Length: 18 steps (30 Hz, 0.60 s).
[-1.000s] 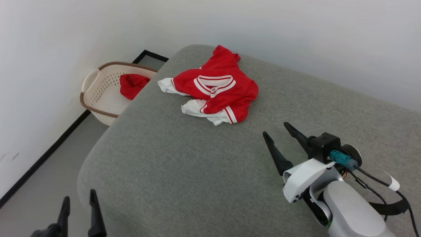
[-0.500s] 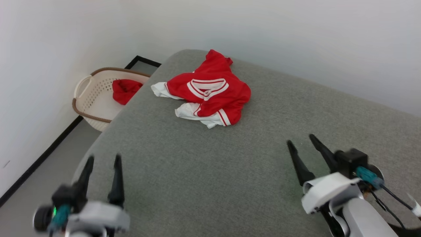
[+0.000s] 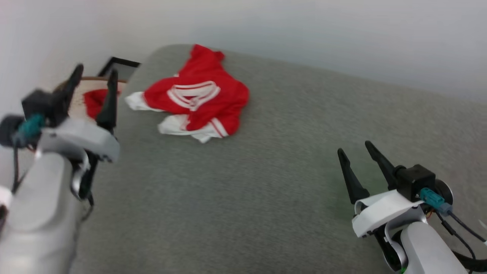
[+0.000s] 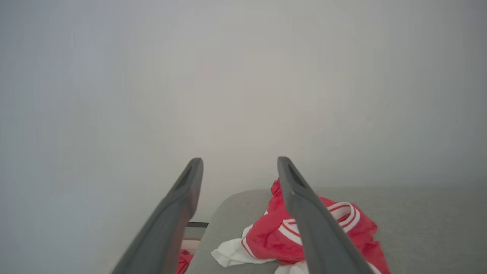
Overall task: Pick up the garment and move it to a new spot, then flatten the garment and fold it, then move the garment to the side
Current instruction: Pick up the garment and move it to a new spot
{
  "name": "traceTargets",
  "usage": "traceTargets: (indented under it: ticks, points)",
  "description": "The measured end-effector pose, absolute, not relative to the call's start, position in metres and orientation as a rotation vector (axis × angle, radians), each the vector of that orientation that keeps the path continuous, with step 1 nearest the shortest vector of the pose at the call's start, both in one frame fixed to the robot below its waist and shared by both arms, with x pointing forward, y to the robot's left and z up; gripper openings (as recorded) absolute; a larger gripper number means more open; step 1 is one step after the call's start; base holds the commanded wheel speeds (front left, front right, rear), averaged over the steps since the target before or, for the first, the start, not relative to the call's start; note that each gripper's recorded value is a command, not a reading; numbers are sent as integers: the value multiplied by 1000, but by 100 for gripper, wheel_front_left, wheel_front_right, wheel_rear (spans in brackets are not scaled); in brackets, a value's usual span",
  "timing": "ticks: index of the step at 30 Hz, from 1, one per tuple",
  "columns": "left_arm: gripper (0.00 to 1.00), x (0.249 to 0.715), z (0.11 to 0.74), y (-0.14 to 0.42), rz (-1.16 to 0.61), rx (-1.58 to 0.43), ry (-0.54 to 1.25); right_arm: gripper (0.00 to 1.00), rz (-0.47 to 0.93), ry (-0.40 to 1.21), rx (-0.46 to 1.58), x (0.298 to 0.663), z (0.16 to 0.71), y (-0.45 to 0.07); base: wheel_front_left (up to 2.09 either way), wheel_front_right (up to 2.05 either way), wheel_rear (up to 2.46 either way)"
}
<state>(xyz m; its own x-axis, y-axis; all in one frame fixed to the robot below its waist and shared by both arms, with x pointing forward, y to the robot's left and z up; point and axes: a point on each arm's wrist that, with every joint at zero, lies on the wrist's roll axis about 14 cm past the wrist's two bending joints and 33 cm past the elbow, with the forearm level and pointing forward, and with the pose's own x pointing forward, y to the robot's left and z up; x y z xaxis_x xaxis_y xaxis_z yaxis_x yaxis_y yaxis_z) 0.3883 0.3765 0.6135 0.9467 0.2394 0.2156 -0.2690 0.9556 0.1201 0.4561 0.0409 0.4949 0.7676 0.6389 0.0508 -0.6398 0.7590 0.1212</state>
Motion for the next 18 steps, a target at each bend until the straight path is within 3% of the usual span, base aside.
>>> traceTargets:
  ticks: [6,10,14,18]
  points:
    - [100,454,594,363,155,169,-50,100,608,-5,150,471,487,10,0,0,0]
    - [100,484,552,343,77,109,154,100,556,1,156,478,480,-9,0,0,0]
    - [100,493,500,318,-12,10,420,100,504,15,159,483,471,-28,0,0,0]
    - [100,496,472,309,-61,-42,576,100,460,29,157,486,463,-44,0,0,0]
